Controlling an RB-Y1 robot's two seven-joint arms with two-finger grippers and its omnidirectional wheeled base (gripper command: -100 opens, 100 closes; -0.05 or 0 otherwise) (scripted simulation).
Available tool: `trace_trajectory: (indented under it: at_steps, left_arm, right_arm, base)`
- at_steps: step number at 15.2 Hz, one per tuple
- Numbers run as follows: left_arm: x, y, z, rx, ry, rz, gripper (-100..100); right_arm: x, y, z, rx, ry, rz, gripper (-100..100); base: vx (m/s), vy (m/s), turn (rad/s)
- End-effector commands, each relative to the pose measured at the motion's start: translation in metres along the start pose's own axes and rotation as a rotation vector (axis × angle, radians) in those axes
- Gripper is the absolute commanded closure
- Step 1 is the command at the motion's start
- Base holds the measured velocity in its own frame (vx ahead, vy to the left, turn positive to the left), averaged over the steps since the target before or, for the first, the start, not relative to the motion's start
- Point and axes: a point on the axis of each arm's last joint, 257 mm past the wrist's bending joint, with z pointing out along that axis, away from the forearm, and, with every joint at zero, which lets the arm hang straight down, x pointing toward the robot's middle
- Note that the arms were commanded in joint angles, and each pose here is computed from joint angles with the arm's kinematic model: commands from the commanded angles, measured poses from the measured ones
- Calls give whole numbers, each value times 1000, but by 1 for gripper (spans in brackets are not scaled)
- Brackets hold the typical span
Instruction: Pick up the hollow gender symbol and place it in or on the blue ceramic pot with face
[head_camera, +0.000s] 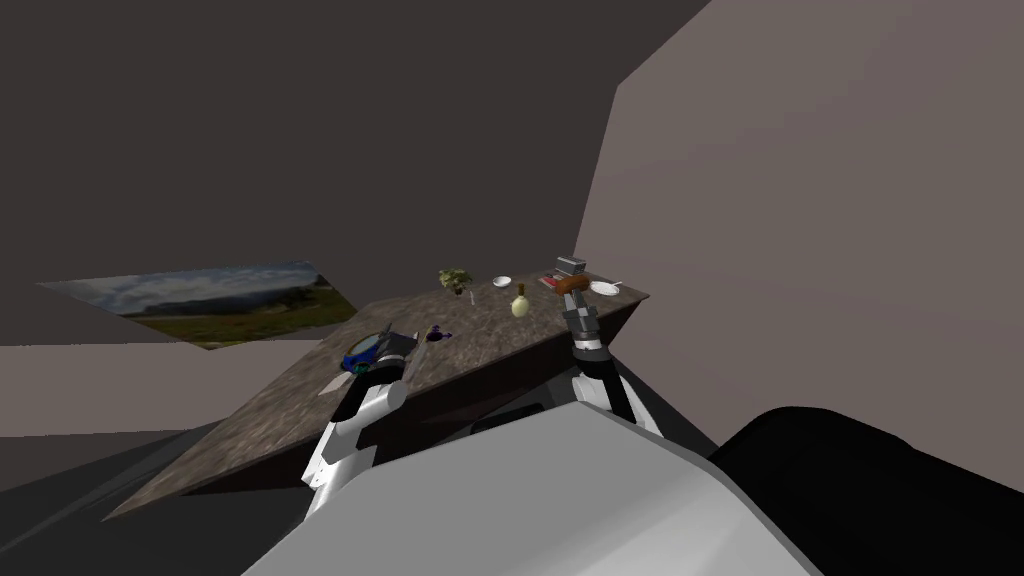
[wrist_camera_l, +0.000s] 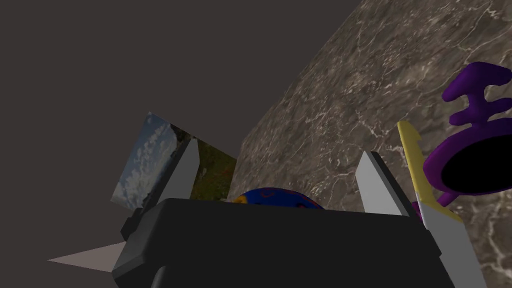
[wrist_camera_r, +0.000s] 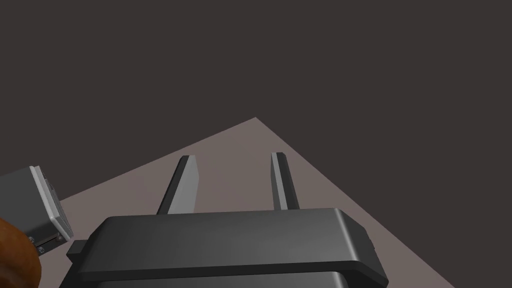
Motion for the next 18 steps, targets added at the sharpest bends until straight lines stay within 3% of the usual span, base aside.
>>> trace_trajectory:
  at_steps: [1,5,6,12,13,17,18]
  left_arm:
    - [-18,11,5,-38,-44,-50,-100]
    - [-34,31,11,-86,-99,-130,-100]
    - [-34,31,11,-86,-99,-130,-100]
    - [-37,72,11,-149,-157,-272,-100]
    - [-38,64,14,-139,-150,-250,-100]
    - [-35,67,31,-138,-155,-259,-100]
    - [-35,67,27,-139,-154,-259,-100]
  right_arm:
    - [0,0,0,0,0,0,0]
    - [0,0,0,0,0,0,0]
    - [0,0,0,0,0,0,0]
    - [0,0,0,0,0,0,0]
    - [0,0,0,0,0,0,0]
    - [0,0,0,0,0,0,0]
    - [0,0,0,0,0,0,0]
  base:
    - [9,-115,-53]
    - [20,-101,-30]
    - [13,-70,-25]
    - [24,-54,-26]
    - [21,-19,-4]
    - [16,31,-19]
    - [8,30,-10]
